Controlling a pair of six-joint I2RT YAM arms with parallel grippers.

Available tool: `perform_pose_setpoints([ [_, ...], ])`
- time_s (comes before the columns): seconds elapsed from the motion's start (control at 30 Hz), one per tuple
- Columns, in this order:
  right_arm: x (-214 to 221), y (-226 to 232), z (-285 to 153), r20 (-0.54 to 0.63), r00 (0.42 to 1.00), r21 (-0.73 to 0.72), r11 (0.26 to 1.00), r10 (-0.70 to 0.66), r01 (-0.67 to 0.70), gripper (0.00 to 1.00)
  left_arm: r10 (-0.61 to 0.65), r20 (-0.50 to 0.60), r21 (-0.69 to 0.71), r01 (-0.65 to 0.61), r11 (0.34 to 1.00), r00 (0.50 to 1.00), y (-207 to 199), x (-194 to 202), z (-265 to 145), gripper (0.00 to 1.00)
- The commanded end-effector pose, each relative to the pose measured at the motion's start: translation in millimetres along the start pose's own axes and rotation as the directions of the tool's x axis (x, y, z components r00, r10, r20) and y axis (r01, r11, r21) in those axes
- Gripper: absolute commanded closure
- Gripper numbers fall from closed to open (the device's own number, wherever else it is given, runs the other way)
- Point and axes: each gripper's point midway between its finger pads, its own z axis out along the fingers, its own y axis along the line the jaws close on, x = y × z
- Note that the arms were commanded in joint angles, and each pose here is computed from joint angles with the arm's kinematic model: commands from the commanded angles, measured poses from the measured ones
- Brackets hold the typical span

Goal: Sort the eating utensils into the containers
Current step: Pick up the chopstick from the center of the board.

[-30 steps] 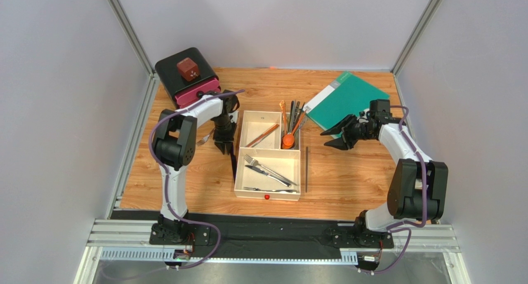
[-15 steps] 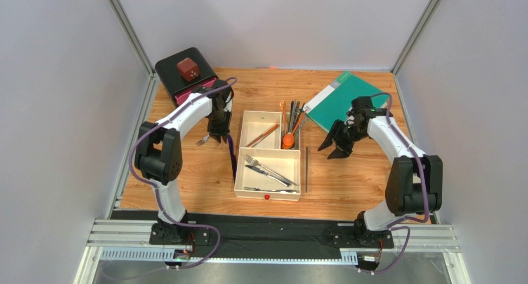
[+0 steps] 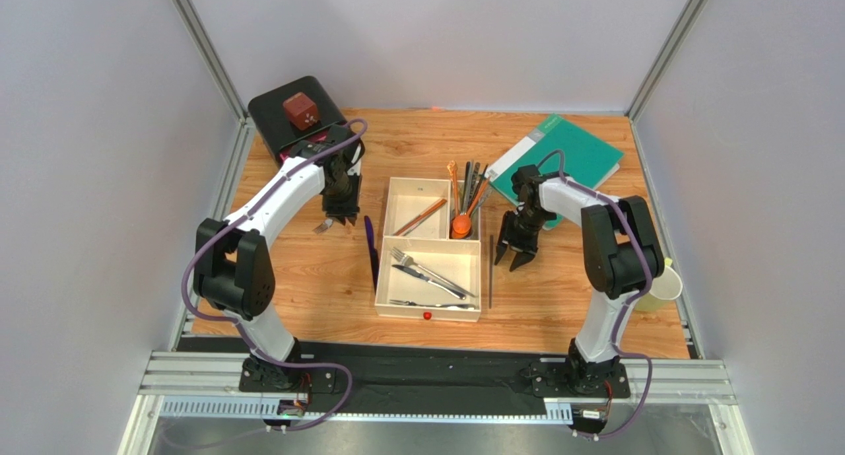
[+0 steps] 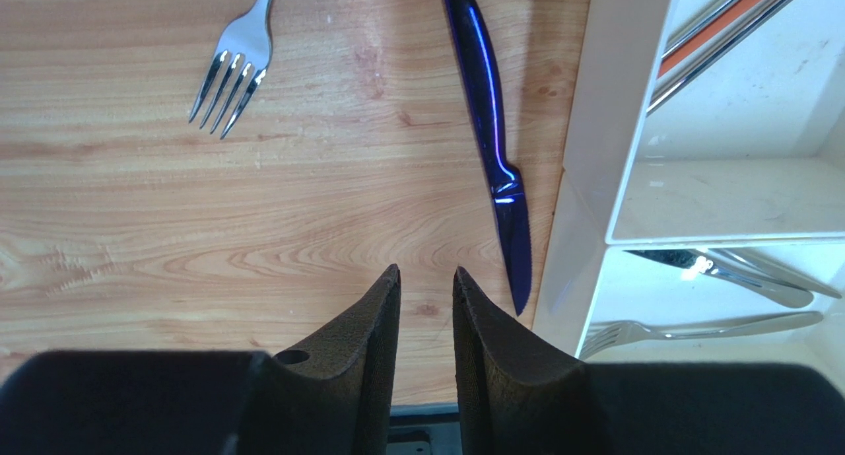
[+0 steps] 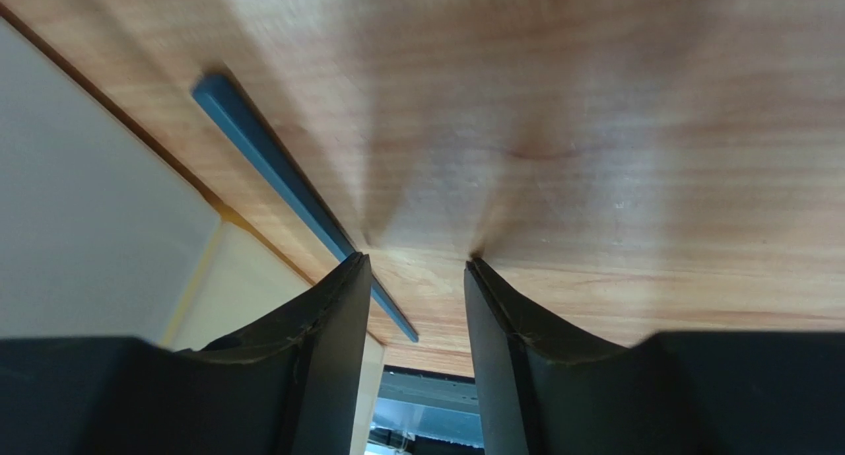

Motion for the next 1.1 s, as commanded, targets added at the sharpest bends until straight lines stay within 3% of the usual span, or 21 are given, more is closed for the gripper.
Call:
perform_pose_setpoints([
  [0.0,-36,16,-8,0.116,0.991,0.021,0.997,-0.073,0.071,0.56,-0.022,0.048,-0.011,0.023,1.000,0.999,6,1,-12,0.68],
  [0.33,-32,31,-6,0.112,0.988,0.037,0.994,-0.108,0.105,0.56,-0.031,0.042,-0.022,0.032,0.999,0.999,12,13,-11,0.68],
  [0.53,-30,12,15,0.064,0.990,0.186,0.976,-0.124,0.110,0.57,-0.029,0.054,-0.028,0.031,0.999,0.998,14,11,-16,0.68],
  [0.63,-27,2,19,0.040,0.992,0.237,0.966,-0.120,0.107,0.78,-0.029,0.065,-0.033,0.032,0.999,0.997,15,9,-18,0.68],
  [0.67,-25,-1,20,0.034,0.992,0.247,0.963,-0.121,0.109,1.00,-0.029,0.064,-0.035,0.032,0.999,0.998,16,10,-18,0.68],
  [0.9,-5,-15,7,0.027,0.990,0.262,0.957,-0.135,0.123,1.00,-0.030,0.053,-0.039,0.033,0.999,0.998,17,13,-13,0.68],
  [1.07,7,-1,-41,0.125,0.979,0.170,0.976,-0.159,0.137,1.00,-0.033,0.054,-0.040,0.035,0.999,0.998,18,12,-9,0.68],
])
